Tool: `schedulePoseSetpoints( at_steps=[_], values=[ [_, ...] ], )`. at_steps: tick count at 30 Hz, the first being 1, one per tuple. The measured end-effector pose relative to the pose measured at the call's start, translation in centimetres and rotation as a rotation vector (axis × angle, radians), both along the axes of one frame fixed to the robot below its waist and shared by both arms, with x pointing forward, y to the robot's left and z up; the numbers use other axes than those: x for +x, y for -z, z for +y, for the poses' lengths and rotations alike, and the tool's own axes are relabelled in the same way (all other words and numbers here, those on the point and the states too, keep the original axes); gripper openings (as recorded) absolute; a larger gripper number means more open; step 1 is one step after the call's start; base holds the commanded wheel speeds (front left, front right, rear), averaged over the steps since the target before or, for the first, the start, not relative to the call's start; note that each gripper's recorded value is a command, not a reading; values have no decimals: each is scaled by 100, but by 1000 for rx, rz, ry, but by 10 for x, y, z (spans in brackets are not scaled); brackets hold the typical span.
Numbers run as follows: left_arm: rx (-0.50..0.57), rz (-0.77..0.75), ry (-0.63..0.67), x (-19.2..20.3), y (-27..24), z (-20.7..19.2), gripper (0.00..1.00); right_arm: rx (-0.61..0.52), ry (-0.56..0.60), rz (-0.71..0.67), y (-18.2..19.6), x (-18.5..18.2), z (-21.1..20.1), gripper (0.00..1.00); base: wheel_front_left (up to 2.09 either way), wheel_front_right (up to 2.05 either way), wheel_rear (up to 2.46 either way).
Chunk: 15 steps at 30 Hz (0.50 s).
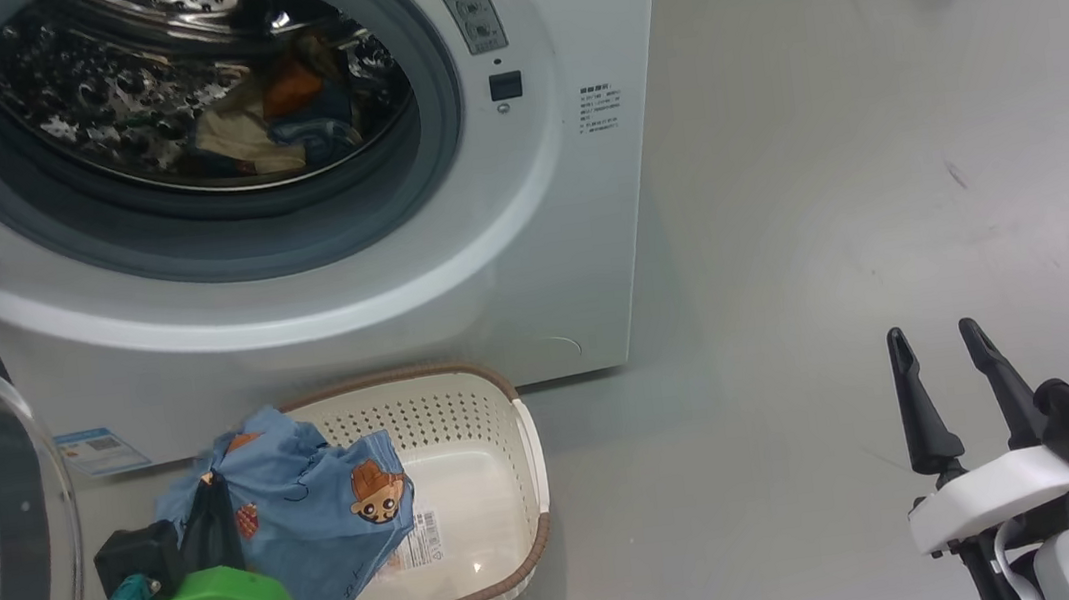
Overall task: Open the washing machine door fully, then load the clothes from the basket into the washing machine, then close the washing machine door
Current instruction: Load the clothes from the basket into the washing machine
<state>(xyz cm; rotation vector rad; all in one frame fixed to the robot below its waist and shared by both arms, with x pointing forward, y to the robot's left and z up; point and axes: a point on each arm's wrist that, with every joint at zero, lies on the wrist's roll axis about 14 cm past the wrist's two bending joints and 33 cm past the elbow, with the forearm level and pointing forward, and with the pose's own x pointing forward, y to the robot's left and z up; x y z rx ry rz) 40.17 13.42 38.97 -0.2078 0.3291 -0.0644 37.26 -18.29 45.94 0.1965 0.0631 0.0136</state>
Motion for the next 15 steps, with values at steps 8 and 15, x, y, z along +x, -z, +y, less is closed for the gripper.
schedulePoseSetpoints(
  at_steps=[8,15],
  values=[
    [15,-113,-22,-15,-36,6,0,-4,-16,-49,-16,-17,6,100,0,0,0],
    [9,-241,-24,-15,-75,3,0,-3,-7,-72,-24,-28,3,100,0,0,0]
  ],
)
